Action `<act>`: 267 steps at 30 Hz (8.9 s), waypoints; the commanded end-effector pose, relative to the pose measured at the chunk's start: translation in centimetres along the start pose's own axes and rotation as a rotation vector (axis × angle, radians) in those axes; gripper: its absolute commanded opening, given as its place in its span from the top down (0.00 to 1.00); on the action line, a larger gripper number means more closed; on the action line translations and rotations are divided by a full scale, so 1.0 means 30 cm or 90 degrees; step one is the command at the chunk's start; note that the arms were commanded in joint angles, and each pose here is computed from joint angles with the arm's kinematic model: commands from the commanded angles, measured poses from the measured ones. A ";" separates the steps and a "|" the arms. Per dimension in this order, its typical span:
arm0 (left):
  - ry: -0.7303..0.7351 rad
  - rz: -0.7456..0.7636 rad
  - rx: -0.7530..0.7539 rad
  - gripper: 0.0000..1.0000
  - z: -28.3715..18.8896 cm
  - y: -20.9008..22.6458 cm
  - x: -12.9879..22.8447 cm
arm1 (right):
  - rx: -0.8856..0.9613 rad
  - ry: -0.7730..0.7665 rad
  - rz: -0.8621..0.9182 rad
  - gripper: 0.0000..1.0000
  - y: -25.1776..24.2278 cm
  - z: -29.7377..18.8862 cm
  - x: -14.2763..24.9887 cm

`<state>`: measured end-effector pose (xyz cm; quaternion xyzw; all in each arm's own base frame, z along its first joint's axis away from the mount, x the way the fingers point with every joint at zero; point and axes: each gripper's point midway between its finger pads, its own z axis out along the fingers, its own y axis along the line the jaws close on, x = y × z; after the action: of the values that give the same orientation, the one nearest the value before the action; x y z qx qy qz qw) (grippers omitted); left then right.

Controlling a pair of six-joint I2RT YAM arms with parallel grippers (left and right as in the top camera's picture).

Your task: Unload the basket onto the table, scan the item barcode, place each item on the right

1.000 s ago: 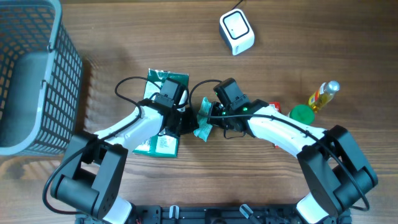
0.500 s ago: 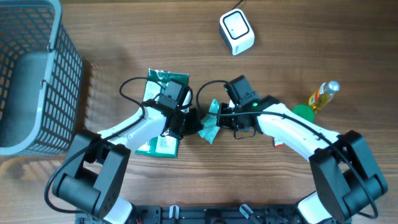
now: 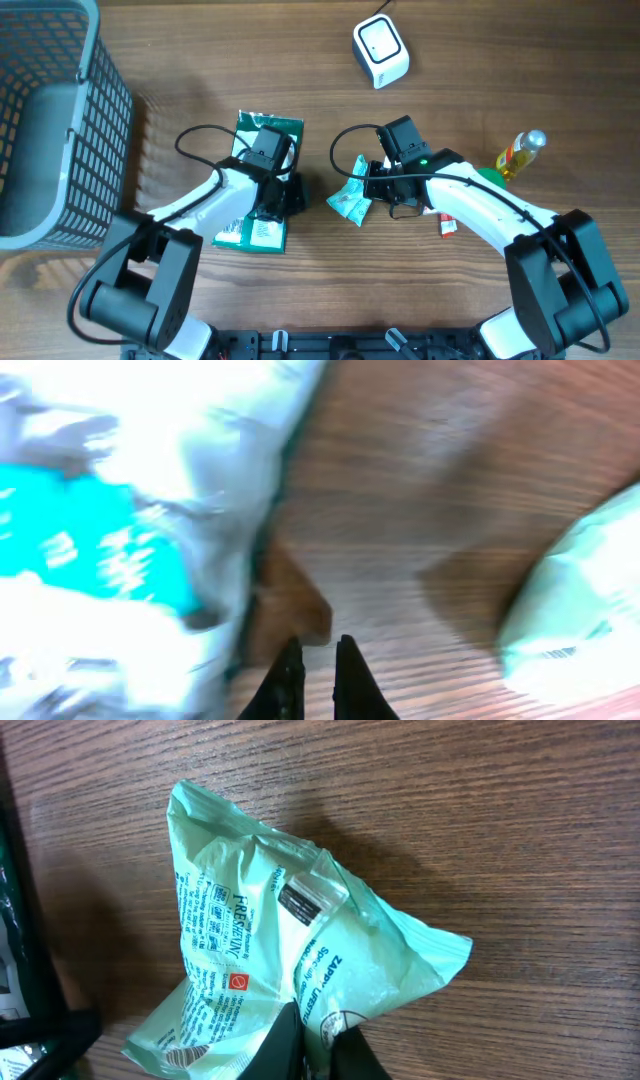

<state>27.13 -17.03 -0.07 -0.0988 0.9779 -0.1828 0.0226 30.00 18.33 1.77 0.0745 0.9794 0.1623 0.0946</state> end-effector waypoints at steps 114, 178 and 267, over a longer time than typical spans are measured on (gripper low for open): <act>-0.123 0.131 0.149 0.96 -0.130 -0.364 0.027 | -0.039 -0.024 0.027 0.92 -0.048 0.110 -0.068; -0.158 0.079 0.001 0.96 0.081 -0.206 -0.069 | -0.023 0.094 0.149 0.96 -0.171 0.141 0.026; -0.096 0.024 0.038 0.96 -0.013 -0.163 -0.061 | 0.034 -0.013 0.002 0.94 -0.038 -0.050 -0.010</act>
<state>30.42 -19.72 3.43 -0.1138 0.9647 -0.2099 0.1114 29.13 17.39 2.54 0.0852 0.9809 0.1538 0.0826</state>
